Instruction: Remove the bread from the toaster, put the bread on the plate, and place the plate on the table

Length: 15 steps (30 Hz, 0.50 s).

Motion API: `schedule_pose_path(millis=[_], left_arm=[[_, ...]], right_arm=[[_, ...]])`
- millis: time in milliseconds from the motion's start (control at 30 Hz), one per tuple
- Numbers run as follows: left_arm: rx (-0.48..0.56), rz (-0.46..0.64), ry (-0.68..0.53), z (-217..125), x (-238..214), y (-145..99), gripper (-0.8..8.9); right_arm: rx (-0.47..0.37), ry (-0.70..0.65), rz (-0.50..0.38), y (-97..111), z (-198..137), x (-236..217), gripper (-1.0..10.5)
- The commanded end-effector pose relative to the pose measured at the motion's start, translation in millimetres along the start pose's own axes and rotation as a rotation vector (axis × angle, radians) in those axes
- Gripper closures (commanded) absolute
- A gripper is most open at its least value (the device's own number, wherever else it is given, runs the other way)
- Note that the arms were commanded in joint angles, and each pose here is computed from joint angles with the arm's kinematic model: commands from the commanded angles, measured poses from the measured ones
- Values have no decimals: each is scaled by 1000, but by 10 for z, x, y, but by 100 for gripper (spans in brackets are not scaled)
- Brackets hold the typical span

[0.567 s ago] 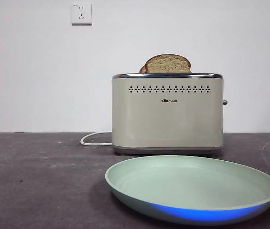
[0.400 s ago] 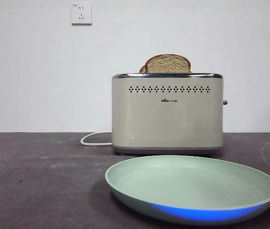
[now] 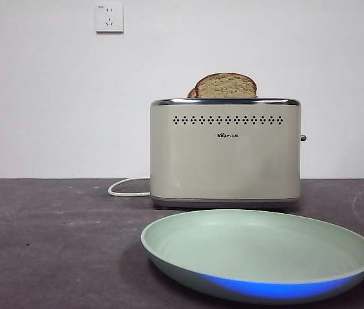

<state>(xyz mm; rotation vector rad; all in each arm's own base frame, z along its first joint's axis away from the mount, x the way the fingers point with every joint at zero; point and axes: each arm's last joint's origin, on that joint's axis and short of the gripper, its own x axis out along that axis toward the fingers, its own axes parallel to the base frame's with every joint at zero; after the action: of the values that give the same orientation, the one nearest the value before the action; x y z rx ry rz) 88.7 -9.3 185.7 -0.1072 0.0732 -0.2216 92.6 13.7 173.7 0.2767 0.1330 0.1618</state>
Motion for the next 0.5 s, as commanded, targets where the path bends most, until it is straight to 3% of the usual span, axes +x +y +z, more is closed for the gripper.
schedule_pose_path(millis=[33,300,500], left_arm=[[-46,-27,-20,150,-53,-31,820],[-55,-85,16,601,-218,-126,820],[-69,-155,89,965,-293,-200,820]], right_arm=[[34,-25,19,48,149,-29,958],[24,73,121,228,633,-72,958],[-66,246,191,380,1045,-82,958]])
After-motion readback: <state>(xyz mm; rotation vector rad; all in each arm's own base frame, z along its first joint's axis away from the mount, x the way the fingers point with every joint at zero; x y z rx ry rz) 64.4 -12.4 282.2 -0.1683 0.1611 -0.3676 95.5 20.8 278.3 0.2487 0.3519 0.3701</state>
